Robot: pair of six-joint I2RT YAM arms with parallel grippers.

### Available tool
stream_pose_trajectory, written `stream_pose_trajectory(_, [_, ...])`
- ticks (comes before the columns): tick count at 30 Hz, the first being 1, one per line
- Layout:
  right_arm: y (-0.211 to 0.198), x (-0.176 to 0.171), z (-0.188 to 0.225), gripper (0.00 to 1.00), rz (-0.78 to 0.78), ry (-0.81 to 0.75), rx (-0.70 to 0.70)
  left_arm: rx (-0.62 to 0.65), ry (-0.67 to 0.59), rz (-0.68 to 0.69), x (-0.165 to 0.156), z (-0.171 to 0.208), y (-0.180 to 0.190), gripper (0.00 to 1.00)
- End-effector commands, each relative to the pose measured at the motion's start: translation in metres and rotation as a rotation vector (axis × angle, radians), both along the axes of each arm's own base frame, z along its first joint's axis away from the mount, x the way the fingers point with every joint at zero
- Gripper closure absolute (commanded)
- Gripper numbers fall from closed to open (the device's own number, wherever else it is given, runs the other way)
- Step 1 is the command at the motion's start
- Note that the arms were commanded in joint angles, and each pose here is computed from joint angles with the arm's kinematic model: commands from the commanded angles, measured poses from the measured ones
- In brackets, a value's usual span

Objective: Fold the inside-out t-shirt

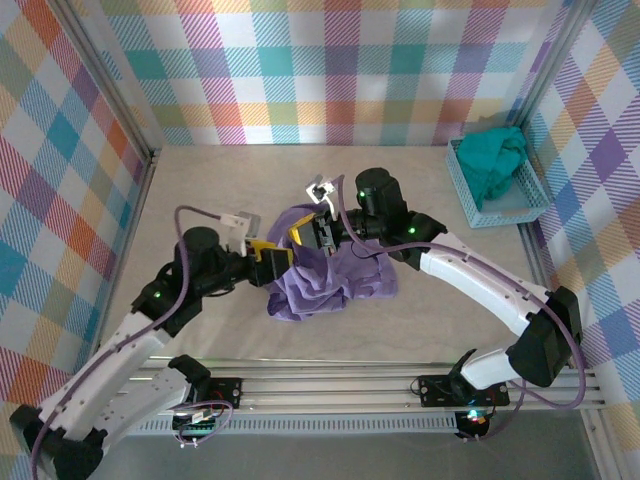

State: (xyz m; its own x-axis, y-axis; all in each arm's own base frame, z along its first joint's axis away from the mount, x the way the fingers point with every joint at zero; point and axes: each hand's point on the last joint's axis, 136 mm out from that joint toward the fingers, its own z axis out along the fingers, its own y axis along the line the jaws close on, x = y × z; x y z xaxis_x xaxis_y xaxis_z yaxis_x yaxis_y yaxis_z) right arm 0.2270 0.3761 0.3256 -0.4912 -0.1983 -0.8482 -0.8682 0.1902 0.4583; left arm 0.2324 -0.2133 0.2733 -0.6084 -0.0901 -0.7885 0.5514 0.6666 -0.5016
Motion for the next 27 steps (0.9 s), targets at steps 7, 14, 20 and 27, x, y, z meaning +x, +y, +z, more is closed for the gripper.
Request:
stream_pose_trajectory(7, [-0.015,0.004,0.000,0.98,-0.055,0.066,-0.013,-0.149,-0.048,-0.047,0.022,0.025,-0.030,1.00])
stream_pose_trajectory(14, [-0.052,-0.004,-0.037,0.67,-0.158,-0.050,-0.135,-0.220,-0.007,-0.049,0.017,0.031,-0.029,1.00])
stream_pose_trajectory(20, [-0.066,-0.019,-0.048,0.60,-0.160,-0.115,-0.114,-0.219,-0.002,-0.046,0.014,0.031,-0.026,1.00])
stream_pose_trajectory(27, [-0.048,-0.005,-0.057,0.60,-0.132,-0.108,-0.142,-0.219,-0.012,-0.056,0.011,0.033,-0.025,1.00])
